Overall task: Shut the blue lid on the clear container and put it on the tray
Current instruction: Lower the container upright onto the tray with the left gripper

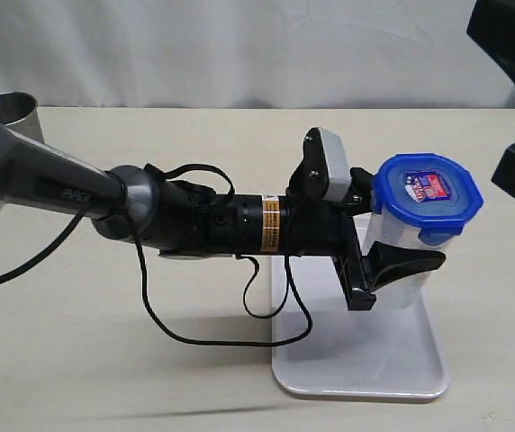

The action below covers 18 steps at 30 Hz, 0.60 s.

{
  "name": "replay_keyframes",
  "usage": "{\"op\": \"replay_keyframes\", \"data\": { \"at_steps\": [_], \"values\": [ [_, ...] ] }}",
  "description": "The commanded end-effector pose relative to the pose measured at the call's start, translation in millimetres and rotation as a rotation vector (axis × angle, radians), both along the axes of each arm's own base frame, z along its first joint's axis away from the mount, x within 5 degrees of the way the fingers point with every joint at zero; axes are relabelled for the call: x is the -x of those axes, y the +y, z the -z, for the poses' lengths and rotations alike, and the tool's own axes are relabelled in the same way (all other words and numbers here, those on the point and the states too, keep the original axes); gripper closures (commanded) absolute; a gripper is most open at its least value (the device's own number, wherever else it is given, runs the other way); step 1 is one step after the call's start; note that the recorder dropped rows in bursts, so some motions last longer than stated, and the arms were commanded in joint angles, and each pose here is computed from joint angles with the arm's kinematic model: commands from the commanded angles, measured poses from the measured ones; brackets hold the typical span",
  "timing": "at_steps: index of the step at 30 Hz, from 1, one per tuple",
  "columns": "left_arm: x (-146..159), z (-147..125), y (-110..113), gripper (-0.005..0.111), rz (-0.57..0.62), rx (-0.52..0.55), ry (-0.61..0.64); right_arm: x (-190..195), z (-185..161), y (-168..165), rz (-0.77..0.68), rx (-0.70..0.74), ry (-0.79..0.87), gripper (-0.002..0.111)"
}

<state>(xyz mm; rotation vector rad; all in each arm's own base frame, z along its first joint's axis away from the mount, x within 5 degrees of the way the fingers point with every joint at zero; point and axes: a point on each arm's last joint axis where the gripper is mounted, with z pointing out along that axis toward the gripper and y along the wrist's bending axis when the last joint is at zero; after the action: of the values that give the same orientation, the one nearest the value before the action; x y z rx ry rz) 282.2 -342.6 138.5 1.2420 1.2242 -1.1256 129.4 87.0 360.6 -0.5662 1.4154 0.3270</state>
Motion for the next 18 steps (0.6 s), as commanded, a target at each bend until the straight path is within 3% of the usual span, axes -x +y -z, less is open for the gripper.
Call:
{"op": "replay_keyframes", "data": {
  "at_steps": [1, 5, 10, 18],
  "values": [
    [-20, 5, 11, 0.107, -0.088, 0.117, 0.019, 0, 1, -1, 0.006, 0.0, 0.001, 0.104],
    [-45, 14, 22, 0.107, -0.172, 0.141, 0.036, 0, 1, -2, 0.007, -0.016, 0.012, 0.104],
    [-63, 18, 21, 0.107, -0.189, 0.143, 0.044, 0, 0, -2, 0.007, -0.019, 0.012, 0.104],
    [-66, 26, 6, 0.107, -0.122, 0.112, 0.036, 0, 1, -1, 0.007, -0.017, 0.014, 0.104]
  ]
}}
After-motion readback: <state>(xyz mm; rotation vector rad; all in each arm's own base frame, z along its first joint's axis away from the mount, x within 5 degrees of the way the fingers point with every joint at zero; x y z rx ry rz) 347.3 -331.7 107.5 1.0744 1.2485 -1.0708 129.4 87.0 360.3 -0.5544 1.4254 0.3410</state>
